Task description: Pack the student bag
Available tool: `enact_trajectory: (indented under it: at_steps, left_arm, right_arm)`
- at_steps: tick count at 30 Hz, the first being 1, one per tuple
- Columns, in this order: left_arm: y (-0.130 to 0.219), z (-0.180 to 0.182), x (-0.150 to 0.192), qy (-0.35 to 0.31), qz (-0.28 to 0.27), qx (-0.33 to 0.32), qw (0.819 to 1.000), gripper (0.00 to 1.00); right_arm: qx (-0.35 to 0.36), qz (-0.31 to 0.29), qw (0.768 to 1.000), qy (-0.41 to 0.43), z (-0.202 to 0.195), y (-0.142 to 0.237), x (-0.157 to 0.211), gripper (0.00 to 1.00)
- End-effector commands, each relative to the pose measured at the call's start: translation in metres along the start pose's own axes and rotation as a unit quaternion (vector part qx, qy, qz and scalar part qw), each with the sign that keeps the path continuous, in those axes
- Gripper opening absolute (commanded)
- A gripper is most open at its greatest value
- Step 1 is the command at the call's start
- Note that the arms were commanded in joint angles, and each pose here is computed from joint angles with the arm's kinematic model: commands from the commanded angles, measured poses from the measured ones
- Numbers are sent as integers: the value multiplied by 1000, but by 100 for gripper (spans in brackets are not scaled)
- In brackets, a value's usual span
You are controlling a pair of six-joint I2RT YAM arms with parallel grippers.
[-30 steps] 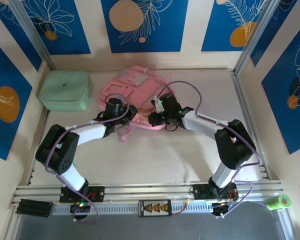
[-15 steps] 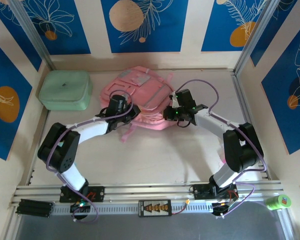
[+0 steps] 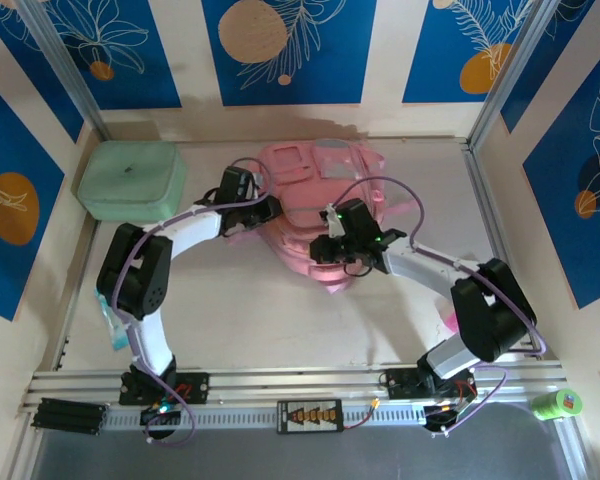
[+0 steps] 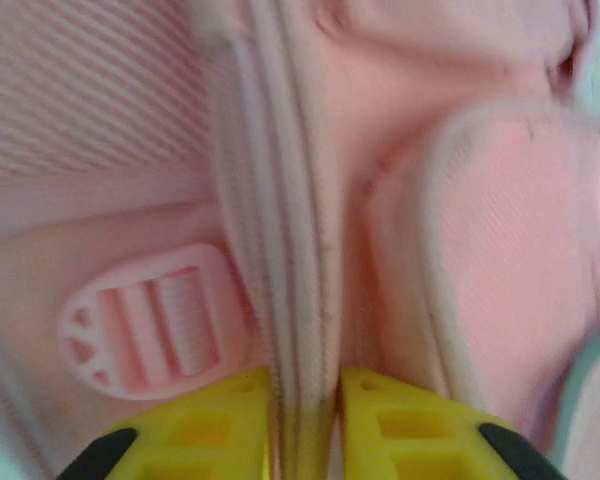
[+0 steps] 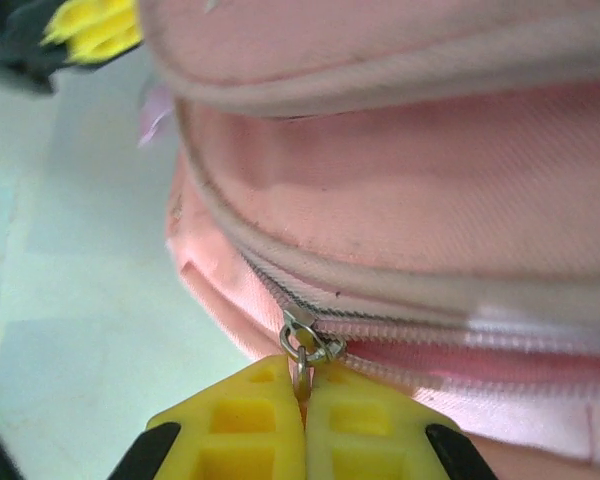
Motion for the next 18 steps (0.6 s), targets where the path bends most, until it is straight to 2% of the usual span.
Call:
enact_trajectory:
  at_steps: [1, 5, 7, 12, 18]
  left_arm:
    - [25, 20, -36, -9, -55, -46, 997, 35]
    - [60, 30, -38, -4, -79, -90, 993, 54]
    - [74, 32, -33, -1, -80, -104, 991, 58]
    - [96, 26, -16, 29, -72, -92, 993, 60]
    - [84, -5, -5, 65, -63, 24, 996, 57]
  right_arm:
    - [-48, 9, 999, -10, 32, -10, -15, 0]
    - [-82, 1, 996, -25, 56, -21, -41, 0]
    - [-95, 4, 995, -29, 64, -27, -51, 0]
    - [-121, 15, 992, -24, 80, -38, -63, 0]
    - [-128, 31, 991, -21, 85, -45, -62, 0]
Point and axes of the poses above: each hand's point on the last joint's axis, 136 mm out from that joint toward the fingers, its own y axis back along the fingers, its own z axis along the line the jaws close on, x = y × z, the point moved 2 cm from there along y, back along the fingers, and after that the axes turned 5 degrees about -y, right-handed, at the moved point
